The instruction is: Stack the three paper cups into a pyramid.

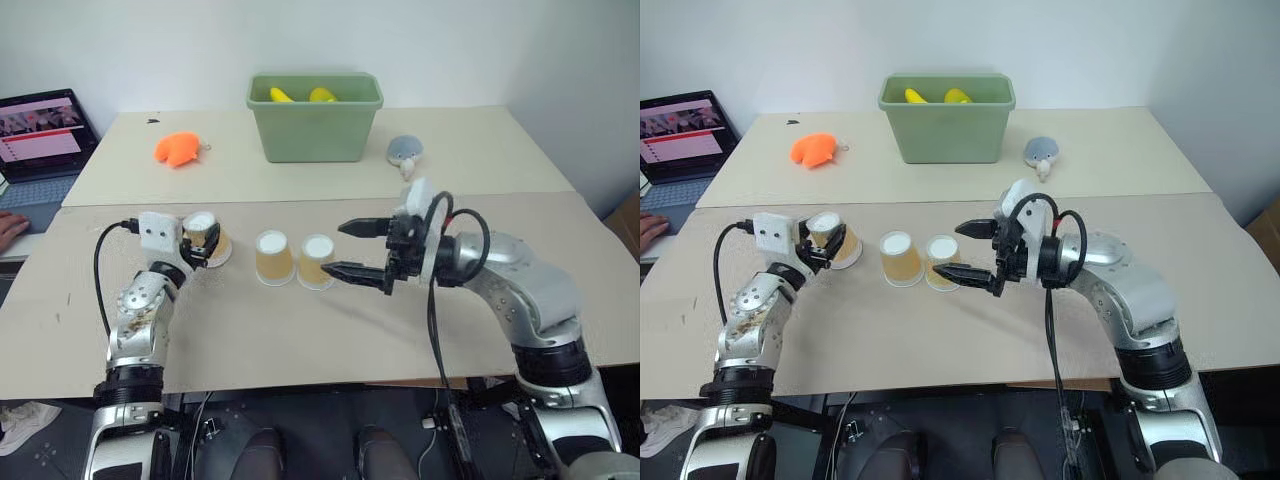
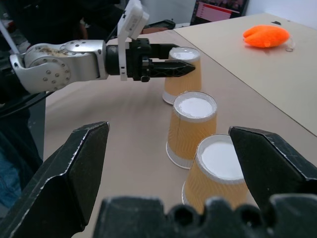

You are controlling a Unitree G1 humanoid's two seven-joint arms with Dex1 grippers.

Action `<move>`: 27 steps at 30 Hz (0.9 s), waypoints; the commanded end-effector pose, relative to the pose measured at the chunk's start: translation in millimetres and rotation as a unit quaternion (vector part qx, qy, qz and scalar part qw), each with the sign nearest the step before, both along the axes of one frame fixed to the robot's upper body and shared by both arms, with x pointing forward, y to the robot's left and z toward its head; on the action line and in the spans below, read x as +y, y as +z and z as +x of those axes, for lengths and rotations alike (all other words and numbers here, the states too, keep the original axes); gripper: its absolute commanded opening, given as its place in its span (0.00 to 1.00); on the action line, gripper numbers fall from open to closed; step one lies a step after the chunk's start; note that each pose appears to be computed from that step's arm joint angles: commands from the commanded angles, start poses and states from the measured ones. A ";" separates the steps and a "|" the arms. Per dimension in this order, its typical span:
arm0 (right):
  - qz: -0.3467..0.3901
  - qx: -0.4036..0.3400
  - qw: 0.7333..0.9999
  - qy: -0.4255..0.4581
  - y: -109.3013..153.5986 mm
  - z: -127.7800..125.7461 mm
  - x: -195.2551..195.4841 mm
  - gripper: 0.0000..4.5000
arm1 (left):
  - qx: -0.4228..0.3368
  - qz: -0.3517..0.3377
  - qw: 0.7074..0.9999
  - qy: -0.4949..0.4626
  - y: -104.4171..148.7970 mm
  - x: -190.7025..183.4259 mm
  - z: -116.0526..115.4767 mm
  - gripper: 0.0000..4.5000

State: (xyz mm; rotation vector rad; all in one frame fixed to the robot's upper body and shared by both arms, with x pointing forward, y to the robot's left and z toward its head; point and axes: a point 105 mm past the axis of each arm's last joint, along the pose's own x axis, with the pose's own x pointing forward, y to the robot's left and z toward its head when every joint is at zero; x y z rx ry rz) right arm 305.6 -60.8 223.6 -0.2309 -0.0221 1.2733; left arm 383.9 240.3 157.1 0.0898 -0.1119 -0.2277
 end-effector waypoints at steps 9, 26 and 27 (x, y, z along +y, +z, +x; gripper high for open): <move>0.002 -0.049 0.999 0.013 13.6 12.2 -3.4 1.00 | -0.046 0.014 0.940 -0.337 134.6 -49.7 -30.8 0.68; 0.017 -0.056 0.998 -0.036 5.7 13.3 -8.8 1.00 | 0.028 0.039 0.876 -0.480 116.5 -95.1 -6.5 0.68; 0.017 -0.055 0.998 -0.038 5.5 13.3 -9.5 1.00 | 0.029 0.043 0.874 -0.484 115.3 -97.5 -5.2 0.68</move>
